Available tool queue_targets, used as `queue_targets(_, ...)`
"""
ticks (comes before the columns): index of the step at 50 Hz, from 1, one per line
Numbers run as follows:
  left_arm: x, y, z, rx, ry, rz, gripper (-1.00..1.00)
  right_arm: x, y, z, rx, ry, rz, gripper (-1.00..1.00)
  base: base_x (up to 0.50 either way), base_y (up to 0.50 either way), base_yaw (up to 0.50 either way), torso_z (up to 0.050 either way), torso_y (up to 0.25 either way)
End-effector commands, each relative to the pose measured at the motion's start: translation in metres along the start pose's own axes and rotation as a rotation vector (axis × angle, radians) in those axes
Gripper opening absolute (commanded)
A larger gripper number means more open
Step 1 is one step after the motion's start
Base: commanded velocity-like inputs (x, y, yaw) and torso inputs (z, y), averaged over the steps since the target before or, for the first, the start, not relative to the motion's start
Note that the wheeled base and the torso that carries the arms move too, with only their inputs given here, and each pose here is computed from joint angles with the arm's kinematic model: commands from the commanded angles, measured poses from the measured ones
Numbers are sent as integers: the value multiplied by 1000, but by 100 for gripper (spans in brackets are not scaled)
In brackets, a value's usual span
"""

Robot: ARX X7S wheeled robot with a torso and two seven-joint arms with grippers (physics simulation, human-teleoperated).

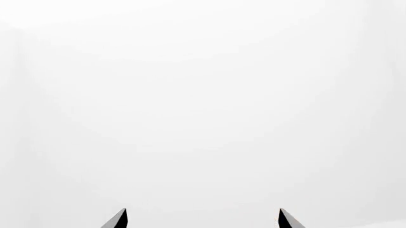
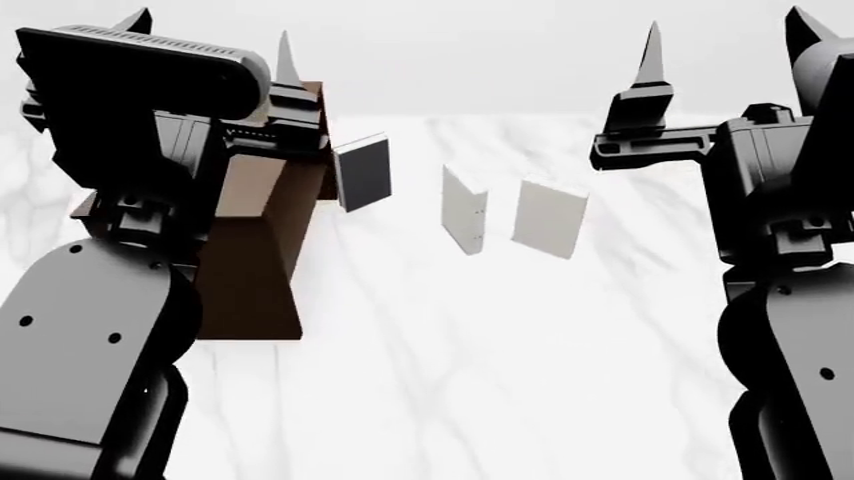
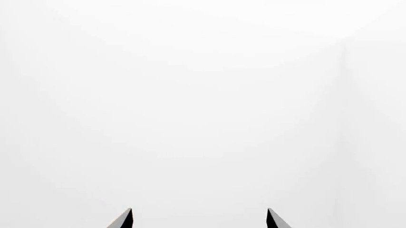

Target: Pick up the book on the right and place it under the cabinet shelf.

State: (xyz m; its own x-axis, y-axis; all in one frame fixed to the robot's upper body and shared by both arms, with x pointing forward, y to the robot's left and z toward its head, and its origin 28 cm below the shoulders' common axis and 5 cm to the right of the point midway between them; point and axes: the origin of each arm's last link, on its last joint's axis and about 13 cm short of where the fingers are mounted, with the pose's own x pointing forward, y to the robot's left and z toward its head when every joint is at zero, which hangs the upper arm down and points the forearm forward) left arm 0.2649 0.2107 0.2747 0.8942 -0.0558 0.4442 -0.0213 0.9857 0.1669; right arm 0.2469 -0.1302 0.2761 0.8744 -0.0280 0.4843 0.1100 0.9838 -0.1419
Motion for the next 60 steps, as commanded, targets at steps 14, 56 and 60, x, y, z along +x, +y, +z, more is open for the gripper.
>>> queue_targets(14,0,1,2,2,-1,3,100,-2,2,1,-8,-6,15,100,292,-121,0,0,1)
queue_targets(56,-1,2,2,2,-6,5,100,-3,4,2,4,-3,21,100,299,-111,0,0,1)
queue_targets(60,-1,2,3,1,-6,6,100,-3,3,1,6,4,20,100,151,0,0,0,3)
